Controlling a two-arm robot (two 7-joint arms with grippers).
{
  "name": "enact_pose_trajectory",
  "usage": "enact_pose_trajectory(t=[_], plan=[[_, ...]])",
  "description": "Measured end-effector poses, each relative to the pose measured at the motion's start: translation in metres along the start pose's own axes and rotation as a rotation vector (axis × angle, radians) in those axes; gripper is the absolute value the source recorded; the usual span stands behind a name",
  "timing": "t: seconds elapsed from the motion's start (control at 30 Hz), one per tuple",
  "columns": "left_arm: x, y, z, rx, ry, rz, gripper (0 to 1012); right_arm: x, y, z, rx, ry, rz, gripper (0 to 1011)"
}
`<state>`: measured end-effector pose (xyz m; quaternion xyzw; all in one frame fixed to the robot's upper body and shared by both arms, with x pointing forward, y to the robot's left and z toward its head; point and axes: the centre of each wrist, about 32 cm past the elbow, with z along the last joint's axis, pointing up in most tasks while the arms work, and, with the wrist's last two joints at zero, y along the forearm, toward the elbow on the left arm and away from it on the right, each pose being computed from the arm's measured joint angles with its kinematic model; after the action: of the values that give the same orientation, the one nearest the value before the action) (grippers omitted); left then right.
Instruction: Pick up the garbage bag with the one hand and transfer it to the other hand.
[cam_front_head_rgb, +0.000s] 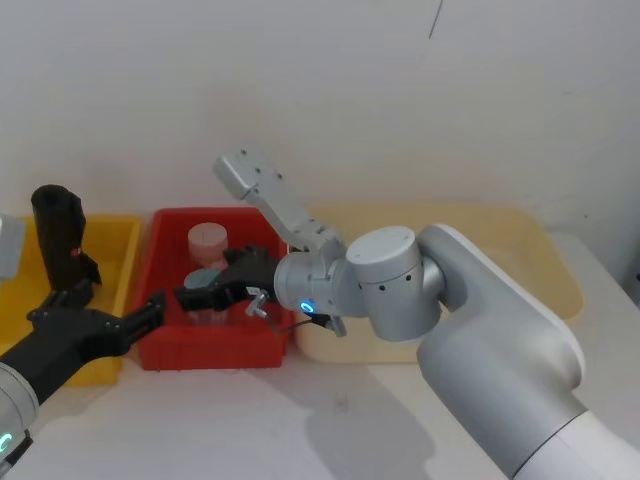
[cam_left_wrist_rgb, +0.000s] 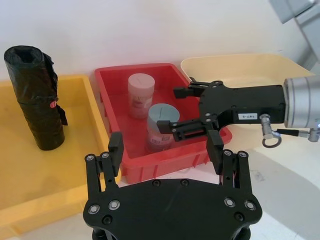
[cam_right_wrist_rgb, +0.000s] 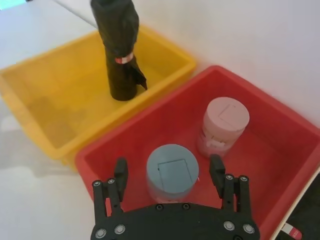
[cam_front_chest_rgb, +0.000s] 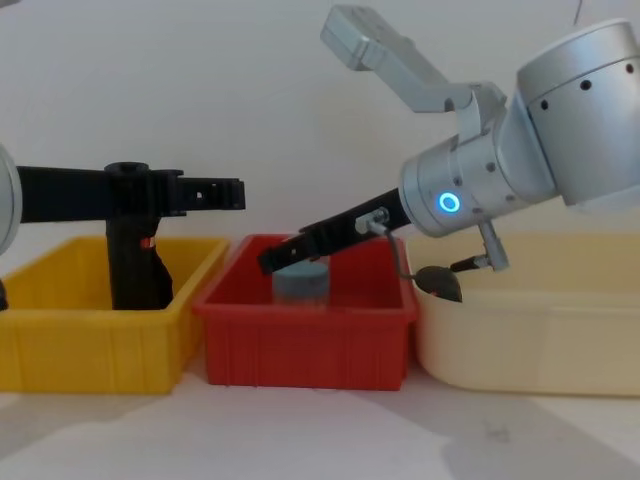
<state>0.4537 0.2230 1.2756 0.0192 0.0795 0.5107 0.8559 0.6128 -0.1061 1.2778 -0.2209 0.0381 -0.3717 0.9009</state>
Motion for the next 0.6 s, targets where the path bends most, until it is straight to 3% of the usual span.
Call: enact_pose_trajectory(t=[0.6], plan=[[0.0000,0.0000,0.0000,0.000,0.000,0.000,1001,0.0083,0.0094,-0.0083,-0.032,0.031,-0.013,1000]])
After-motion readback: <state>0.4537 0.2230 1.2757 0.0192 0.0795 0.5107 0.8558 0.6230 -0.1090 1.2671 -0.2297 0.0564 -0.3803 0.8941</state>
